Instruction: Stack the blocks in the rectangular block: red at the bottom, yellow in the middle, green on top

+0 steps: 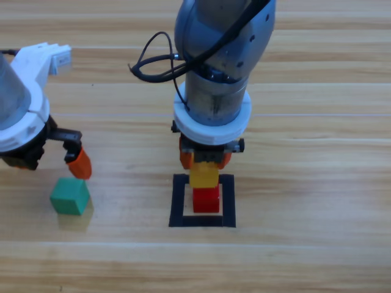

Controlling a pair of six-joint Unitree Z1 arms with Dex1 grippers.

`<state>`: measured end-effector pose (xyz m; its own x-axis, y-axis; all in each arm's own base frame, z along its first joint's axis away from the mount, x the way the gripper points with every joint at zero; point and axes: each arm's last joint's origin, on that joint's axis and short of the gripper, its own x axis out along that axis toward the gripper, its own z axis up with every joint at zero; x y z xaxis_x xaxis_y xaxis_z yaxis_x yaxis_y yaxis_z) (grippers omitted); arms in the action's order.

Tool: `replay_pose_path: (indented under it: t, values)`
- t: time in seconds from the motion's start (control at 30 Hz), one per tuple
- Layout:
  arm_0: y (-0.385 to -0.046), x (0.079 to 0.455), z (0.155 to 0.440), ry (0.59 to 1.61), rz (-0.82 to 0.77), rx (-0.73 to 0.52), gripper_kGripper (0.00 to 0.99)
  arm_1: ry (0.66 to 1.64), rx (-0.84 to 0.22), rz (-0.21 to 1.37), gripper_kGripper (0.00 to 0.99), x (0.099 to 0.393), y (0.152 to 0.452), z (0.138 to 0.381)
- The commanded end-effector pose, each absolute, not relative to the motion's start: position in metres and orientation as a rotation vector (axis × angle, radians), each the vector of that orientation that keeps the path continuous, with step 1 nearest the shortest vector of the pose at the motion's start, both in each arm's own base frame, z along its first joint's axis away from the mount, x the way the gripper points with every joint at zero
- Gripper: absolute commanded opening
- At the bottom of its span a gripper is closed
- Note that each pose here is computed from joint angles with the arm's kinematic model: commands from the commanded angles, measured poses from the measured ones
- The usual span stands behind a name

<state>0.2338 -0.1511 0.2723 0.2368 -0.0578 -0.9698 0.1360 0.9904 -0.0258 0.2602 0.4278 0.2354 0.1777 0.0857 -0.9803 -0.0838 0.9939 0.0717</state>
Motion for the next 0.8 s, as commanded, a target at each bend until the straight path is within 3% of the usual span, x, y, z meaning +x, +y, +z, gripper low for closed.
replay_pose_path:
  t: [0.03,0.37,0.67,0.77,0.8]
  values:
    - [-0.151,0.244,0.251,1.364,-0.103,0.077,0.988,1.434,-0.089,0.084,0.017,0.249,0.444,0.190]
    - [-0.157,0.273,0.213,1.417,-0.038,0.085,0.989,1.431,-0.098,0.071,0.018,0.249,0.443,0.191]
    - [-0.162,0.283,0.198,1.451,-0.016,0.096,0.988,1.432,-0.099,0.068,0.023,0.249,0.442,0.193]
    - [-0.162,0.284,0.196,1.452,-0.015,0.097,0.988,1.431,-0.099,0.075,0.212,0.249,0.442,0.194]
    - [-0.163,0.284,0.196,1.454,-0.016,0.097,0.988,1.428,-0.097,0.078,0.365,0.249,0.442,0.196]
